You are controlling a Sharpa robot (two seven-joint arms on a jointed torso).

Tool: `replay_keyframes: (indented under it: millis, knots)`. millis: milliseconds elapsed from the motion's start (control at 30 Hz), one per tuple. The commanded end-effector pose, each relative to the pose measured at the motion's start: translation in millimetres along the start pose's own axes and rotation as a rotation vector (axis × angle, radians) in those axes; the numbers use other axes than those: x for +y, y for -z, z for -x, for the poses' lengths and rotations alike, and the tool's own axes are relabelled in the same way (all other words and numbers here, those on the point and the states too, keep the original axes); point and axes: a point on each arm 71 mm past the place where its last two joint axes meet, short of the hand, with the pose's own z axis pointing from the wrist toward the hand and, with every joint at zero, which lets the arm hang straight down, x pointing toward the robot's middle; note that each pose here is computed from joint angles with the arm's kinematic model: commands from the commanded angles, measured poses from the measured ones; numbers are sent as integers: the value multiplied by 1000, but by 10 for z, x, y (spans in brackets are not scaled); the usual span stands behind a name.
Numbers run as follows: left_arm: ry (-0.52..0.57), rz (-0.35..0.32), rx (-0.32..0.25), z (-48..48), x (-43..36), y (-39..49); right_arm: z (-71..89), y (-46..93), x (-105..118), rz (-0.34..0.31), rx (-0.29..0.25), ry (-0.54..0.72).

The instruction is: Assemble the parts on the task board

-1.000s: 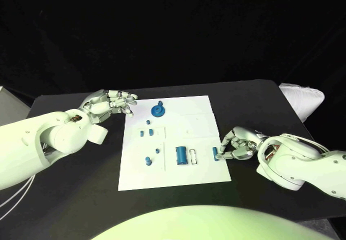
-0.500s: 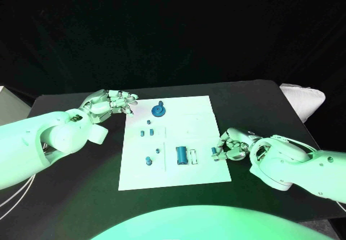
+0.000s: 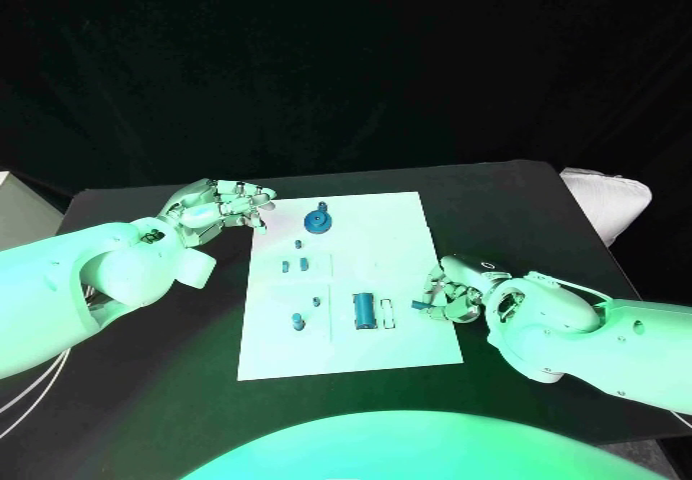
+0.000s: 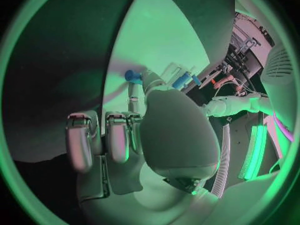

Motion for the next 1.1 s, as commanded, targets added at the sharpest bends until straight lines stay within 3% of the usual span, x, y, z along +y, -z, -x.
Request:
replay_keyframes:
  millis: [33, 533, 867, 1100]
  knots:
    - [4, -10, 16, -22, -10, -1, -127, 14, -40, -25, 50, 92]
    - [3, -9, 15, -22, -10, 1, -95, 59, 65, 9, -4, 57]
    - [2, -8, 15, -21, -9, 0, 58, 112, 228, 58, -81, -22]
    - [3, -7, 16, -26, -9, 0, 61, 86, 309, 50, -57, -68]
